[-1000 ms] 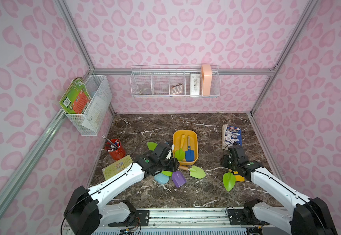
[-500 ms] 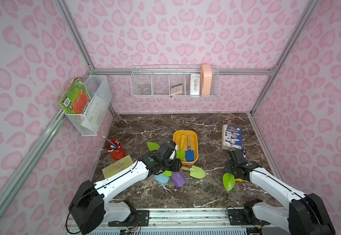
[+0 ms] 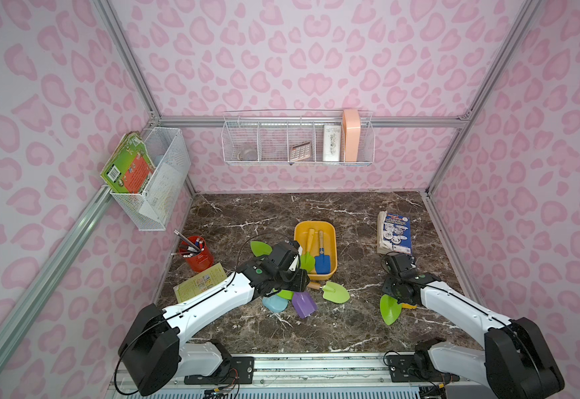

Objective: Put the shovel into the storage box
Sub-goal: Pick up the shovel from the center of the board, then place the shovel in the storage box.

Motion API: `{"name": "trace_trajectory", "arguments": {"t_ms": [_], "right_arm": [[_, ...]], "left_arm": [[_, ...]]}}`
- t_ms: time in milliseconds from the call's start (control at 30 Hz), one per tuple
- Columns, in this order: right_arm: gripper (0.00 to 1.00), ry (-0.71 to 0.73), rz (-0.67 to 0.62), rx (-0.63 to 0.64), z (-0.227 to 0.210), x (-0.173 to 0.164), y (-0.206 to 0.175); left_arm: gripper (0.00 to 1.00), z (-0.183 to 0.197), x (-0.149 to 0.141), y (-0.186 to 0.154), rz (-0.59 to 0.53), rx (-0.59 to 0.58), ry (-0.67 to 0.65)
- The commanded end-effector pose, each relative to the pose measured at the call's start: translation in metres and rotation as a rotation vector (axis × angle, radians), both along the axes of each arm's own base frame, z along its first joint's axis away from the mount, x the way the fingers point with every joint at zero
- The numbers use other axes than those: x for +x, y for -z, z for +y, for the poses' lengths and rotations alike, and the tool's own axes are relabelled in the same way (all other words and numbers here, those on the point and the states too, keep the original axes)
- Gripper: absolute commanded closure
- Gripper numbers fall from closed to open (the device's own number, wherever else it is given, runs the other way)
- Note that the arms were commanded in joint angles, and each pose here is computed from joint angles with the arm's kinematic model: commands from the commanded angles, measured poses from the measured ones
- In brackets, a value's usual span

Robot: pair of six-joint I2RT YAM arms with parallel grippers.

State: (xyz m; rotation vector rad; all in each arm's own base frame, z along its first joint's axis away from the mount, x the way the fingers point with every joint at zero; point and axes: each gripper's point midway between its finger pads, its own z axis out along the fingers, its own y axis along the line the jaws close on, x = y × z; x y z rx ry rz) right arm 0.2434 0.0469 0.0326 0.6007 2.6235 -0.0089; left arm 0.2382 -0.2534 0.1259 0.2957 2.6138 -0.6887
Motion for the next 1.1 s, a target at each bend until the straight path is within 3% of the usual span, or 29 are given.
{"name": "trace_trajectory", "arguments": {"t_ms": [0,300,800,1067], "right_arm": [[0.71,0.0,-0.006,-0.004,-0.001,0.0,-0.001],[0.81,-0.029,-0.061,0.024,0.005,0.007,-0.015],[0.84,-0.149,-0.213,0.108,0.033,0.038,-0.075],[0.84,-0.276,-0.279,0.127,0.078,0.073,-0.112]], "left_arm": [[0.5,0.001,0.001,0.0,-0.006,0.004,-0.006],[0.5,0.004,0.0,0.001,-0.004,0.0,-0.027],[0.48,0.035,0.008,-0.007,0.0,0.087,-0.142],[0.48,0.066,0.014,-0.005,0.03,0.12,-0.248]]}}
